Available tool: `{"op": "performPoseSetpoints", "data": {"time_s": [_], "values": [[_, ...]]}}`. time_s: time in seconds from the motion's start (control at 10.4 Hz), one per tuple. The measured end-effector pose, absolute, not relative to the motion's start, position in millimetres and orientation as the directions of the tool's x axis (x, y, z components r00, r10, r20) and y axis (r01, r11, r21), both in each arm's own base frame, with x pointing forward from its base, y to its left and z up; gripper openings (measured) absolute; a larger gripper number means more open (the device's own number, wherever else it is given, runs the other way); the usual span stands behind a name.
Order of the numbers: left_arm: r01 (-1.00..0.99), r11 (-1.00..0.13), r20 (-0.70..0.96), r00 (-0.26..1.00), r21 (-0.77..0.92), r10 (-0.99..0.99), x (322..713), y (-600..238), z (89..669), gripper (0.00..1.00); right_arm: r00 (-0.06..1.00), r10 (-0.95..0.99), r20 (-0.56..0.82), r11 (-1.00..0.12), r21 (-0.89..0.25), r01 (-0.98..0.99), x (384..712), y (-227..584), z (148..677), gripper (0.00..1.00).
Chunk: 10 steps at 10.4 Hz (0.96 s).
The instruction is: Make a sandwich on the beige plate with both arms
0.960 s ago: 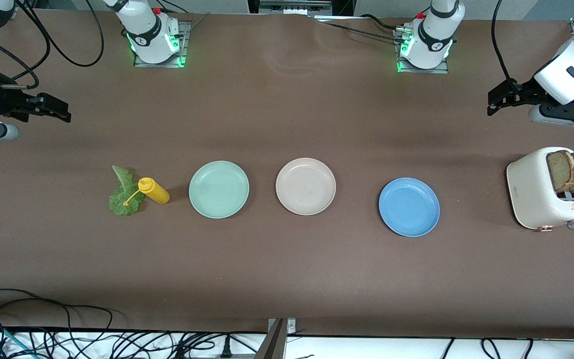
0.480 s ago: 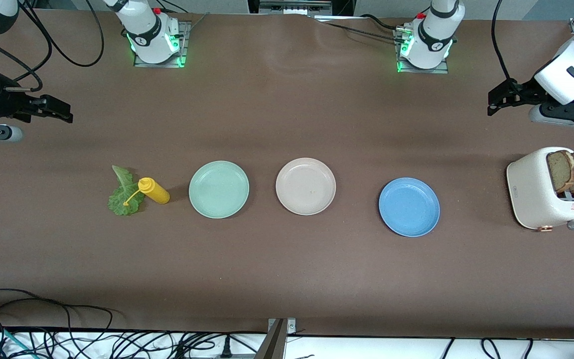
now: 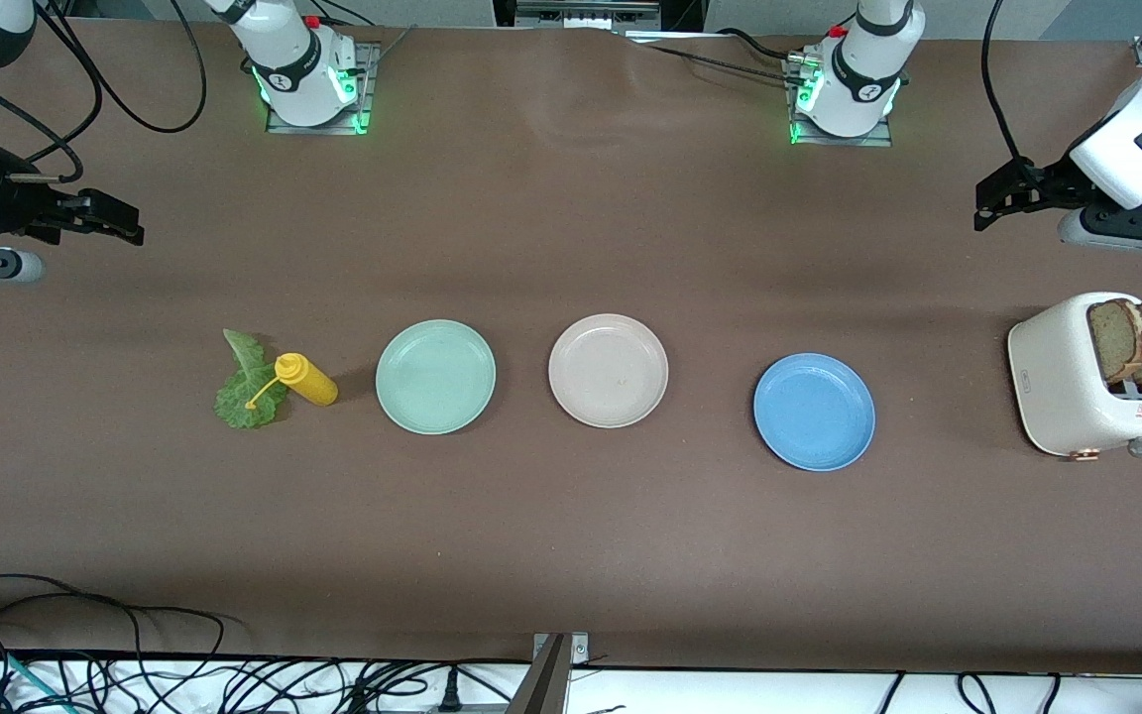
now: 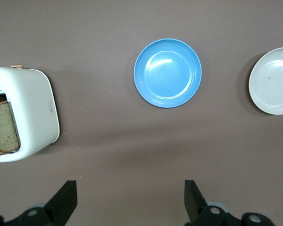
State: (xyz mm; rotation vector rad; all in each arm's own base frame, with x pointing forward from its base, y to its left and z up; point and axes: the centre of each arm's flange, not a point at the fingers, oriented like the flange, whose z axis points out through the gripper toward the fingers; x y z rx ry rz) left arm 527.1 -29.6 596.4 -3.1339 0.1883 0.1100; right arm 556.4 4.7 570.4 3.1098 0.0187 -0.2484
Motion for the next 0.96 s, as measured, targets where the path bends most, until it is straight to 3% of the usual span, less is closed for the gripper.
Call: {"op": "performPoseSetpoints", "data": {"time_s": [0.96], "values": [[-0.079, -0.997, -0.075, 0.994, 0.004, -0.079, 533, -7, 593, 1.0, 0.983, 0.008, -0.182, -1.0, 0.018, 0.012, 562, 2, 535, 1.0]]}}
